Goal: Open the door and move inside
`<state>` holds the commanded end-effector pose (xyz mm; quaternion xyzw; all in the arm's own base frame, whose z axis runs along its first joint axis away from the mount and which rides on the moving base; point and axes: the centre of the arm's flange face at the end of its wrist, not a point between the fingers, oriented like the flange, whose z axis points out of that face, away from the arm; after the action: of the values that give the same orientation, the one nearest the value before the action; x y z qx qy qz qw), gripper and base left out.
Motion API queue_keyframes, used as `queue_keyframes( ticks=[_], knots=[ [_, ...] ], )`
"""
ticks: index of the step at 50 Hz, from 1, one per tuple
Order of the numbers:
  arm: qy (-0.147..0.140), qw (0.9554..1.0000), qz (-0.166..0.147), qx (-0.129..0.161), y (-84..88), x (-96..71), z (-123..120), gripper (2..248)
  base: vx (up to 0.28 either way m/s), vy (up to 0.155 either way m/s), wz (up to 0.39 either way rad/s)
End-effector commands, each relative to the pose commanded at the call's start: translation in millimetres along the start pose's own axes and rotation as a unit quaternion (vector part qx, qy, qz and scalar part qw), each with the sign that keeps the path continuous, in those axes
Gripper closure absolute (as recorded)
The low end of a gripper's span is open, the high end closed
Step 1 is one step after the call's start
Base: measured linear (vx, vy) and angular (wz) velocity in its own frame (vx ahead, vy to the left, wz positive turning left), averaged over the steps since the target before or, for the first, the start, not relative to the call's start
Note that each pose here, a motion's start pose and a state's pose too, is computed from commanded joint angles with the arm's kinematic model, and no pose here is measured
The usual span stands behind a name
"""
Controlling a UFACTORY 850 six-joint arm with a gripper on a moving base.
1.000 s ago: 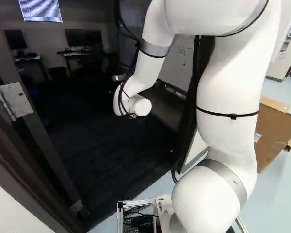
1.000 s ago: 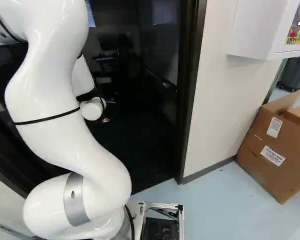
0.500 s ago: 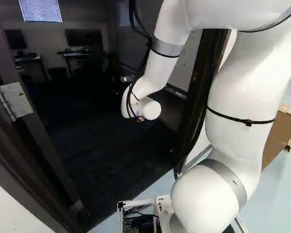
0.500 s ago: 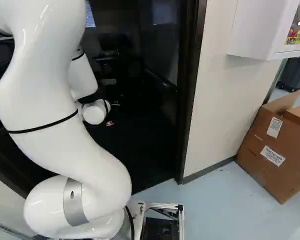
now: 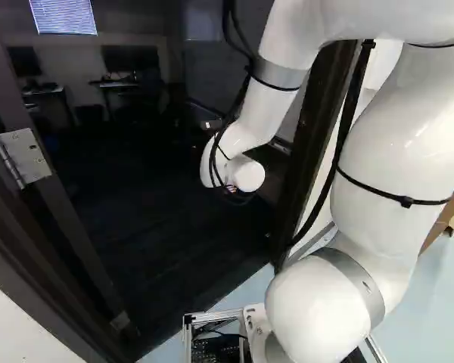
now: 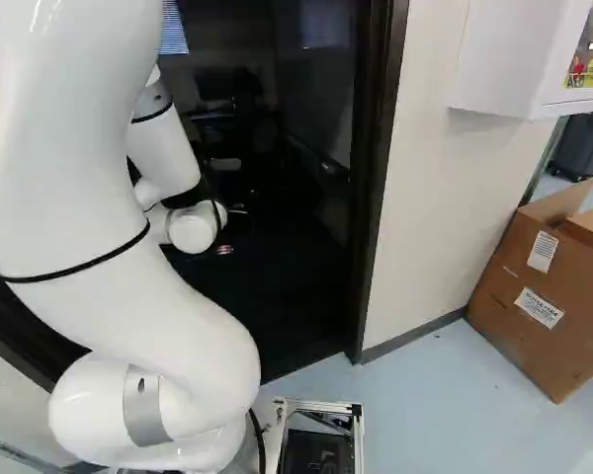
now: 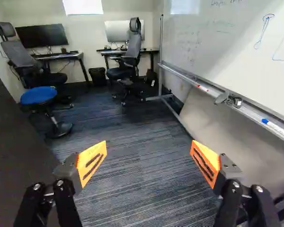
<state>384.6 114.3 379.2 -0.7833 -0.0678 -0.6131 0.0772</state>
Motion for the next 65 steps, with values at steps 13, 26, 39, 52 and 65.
queue_keyframes(
  ticks=[13, 26, 39, 52, 65],
  knots=[
    [0.000, 1.0000, 0.000, -0.001, 1.0, -0.1, -0.6, 3, 0.000, 0.000, 0.000],
    [0.000, 1.0000, 0.000, -0.001, 1.0, -0.1, -0.6, 3, 0.000, 0.000, 0.000],
    [0.000, 1.0000, 0.000, -0.001, 1.0, -0.1, -0.6, 3, -0.010, -0.018, -0.060],
    [0.000, 1.0000, 0.000, -0.001, 1.0, -0.1, -0.6, 3, 0.031, 0.004, -0.001],
    [0.000, 1.0000, 0.000, -0.001, 1.0, -0.1, -0.6, 3, 0.072, 0.033, 0.156]
  ],
)
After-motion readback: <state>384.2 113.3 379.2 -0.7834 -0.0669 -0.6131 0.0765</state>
